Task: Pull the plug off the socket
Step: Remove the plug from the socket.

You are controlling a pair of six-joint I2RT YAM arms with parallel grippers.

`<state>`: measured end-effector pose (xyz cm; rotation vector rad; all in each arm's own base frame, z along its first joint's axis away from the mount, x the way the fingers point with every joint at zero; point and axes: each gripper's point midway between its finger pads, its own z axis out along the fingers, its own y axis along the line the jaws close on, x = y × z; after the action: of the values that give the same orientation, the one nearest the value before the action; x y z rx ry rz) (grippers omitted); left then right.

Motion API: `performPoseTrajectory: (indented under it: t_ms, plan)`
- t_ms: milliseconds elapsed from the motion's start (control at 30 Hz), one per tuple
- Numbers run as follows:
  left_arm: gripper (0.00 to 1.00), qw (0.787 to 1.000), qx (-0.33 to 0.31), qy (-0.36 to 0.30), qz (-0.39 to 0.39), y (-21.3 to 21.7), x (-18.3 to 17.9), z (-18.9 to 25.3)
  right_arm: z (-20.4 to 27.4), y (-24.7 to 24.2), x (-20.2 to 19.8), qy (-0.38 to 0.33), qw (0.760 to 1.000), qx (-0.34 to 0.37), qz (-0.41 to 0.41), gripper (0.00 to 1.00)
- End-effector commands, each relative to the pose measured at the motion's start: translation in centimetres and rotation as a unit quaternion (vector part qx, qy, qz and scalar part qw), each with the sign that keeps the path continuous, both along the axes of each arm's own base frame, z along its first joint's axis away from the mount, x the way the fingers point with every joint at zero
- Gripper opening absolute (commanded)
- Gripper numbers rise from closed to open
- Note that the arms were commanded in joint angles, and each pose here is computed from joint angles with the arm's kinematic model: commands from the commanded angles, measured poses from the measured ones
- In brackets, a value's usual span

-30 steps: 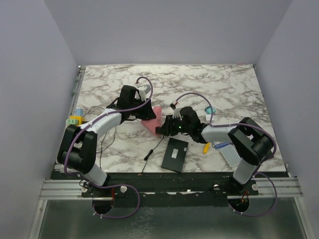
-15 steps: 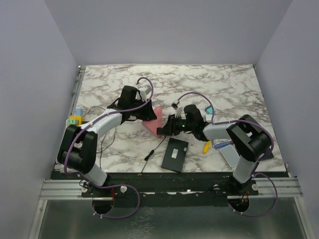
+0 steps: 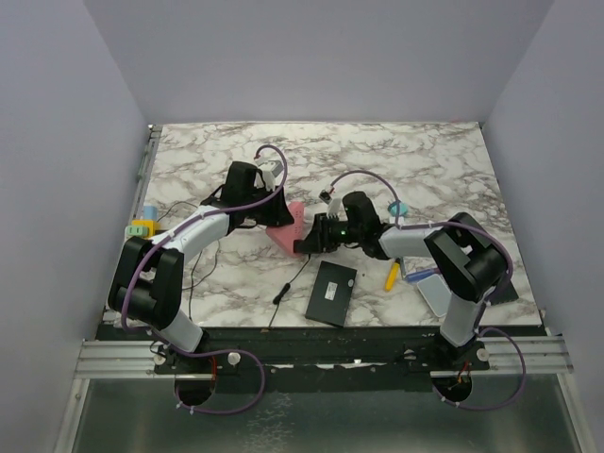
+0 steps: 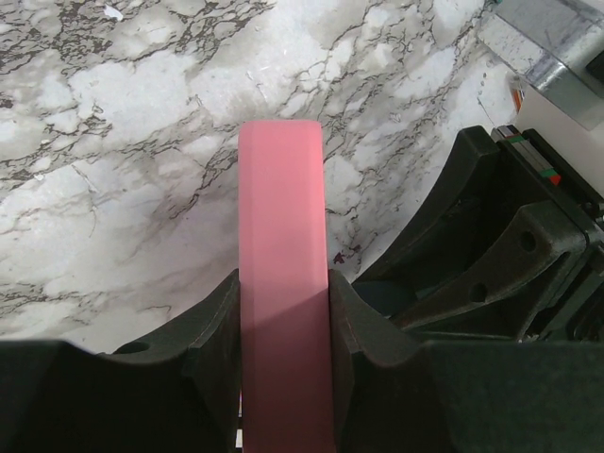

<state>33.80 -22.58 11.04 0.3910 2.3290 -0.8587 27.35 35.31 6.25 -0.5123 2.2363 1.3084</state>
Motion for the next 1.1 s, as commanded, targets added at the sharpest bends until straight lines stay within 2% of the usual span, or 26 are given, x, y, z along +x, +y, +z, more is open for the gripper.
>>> performPoseTrajectory:
  t_ms: [0,233,567,1067]
  plan:
    - [0.0,0.999,0.029,-0.018,-0.009,0.6,0.2,-1.2,0.5,1.1,-1.1,0.041,0.998,0.008,0.036,0.0]
    - [0.0,0.999,0.03,-0.023,-0.007,0.5,0.3,-1.0,-0.4,0.8,-0.1,0.073,0.997,-0.032,-0.001,0.0]
    - [0.0,0.999,0.037,-0.02,0.006,0.8,0.4,-1.2,0.0,0.2,1.5,0.061,0.993,-0.073,-0.067,0.0]
    - [0.0,0.999,0.042,-0.024,0.012,1.1,0.4,-1.0,0.7,1.3,2.2,0.049,0.986,-0.116,-0.112,0.0]
